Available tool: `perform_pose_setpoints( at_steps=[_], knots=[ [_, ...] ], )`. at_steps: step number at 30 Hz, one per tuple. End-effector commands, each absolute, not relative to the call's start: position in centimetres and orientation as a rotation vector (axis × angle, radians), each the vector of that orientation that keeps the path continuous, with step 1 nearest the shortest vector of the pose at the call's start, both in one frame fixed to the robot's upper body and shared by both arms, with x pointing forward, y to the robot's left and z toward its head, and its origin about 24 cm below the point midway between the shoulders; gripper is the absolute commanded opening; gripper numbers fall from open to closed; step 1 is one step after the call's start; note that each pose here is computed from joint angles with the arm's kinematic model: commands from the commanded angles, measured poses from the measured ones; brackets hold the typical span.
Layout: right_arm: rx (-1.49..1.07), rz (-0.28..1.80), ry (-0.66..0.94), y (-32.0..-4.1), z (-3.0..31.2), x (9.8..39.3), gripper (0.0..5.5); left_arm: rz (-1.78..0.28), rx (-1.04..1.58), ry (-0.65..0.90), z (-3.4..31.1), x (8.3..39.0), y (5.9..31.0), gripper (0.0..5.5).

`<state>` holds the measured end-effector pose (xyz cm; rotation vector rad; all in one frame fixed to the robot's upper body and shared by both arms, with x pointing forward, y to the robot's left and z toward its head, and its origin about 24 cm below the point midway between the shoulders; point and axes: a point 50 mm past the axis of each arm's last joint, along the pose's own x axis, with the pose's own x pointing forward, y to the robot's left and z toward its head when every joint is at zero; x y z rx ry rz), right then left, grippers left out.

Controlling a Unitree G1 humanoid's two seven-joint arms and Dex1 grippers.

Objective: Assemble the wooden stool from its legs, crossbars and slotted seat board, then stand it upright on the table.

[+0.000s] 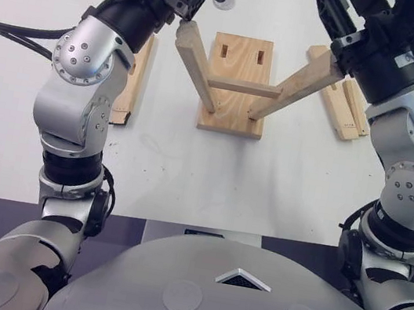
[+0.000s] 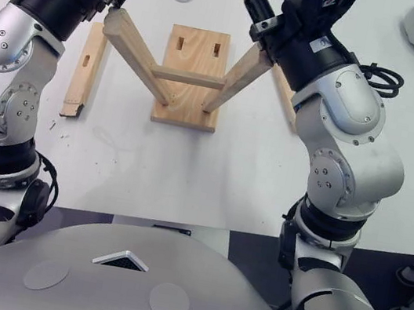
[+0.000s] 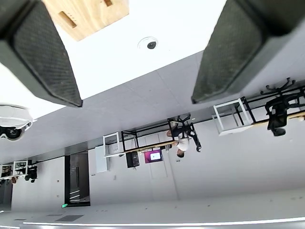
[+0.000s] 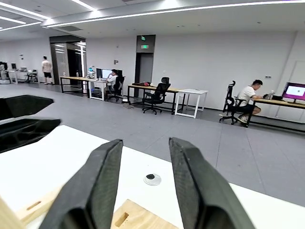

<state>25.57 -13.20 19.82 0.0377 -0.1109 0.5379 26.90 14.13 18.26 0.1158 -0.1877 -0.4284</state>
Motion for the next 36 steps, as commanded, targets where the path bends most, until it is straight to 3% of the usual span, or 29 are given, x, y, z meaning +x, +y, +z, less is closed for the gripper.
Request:
perform_pose_setpoints(
  at_steps=[1,4,6,7,10,12,14,17,21,27,29,32,36],
  knots=[
    [0.159,0.534,-0.250,-13.3,22.8,25.7,1.81,-0.348,0.110,-0.190,18.7,27.6,15.9,4.24],
    [0.251,0.466,-0.427,-15.5,26.1,25.7,1.81,-0.234,0.065,-0.241,19.8,28.2,18.4,4.24],
    [0.283,0.335,-0.420,-18.1,25.8,26.7,1.81,-0.182,0.101,-0.153,17.9,28.6,19.5,4.24],
    [0.226,0.257,-0.340,-19.2,24.4,27.5,1.81,-0.190,0.139,-0.073,16.1,28.7,19.5,4.24],
    [-0.086,0.288,0.119,-19.1,14.7,28.7,1.81,-0.308,0.209,0.169,10.4,29.3,18.5,4.24],
    [-0.210,0.430,0.283,-17.7,8.8,27.9,1.81,-0.383,0.299,0.300,7.4,29.8,19.1,4.24],
    [-0.285,0.546,0.403,-16.7,4.6,26.8,1.81,-0.462,0.396,0.399,5.2,30.4,19.9,4.24],
    [-0.549,0.673,0.652,-17.2,0.4,24.8,1.81,-0.600,0.436,0.448,3.3,31.7,19.0,4.24],
    [-0.568,0.868,0.609,-14.1,1.8,24.6,1.81,-0.916,0.314,0.356,2.7,31.7,14.9,4.24],
    [-0.506,1.284,0.398,-9.6,6.5,22.0,1.81,-1.064,0.318,0.319,2.5,31.9,14.0,4.24],
    [-0.492,1.313,0.413,-10.4,7.2,21.4,1.81,-0.986,0.277,0.228,4.1,33.6,14.2,4.24],
    [-0.518,1.264,0.508,-14.1,7.6,21.0,1.81,-0.795,0.240,0.057,7.3,36.0,16.0,4.24],
    [-0.543,0.998,0.389,-18.5,10.2,24.1,1.81,-0.586,0.406,-0.029,8.9,35.7,21.8,4.24]
  ],
)
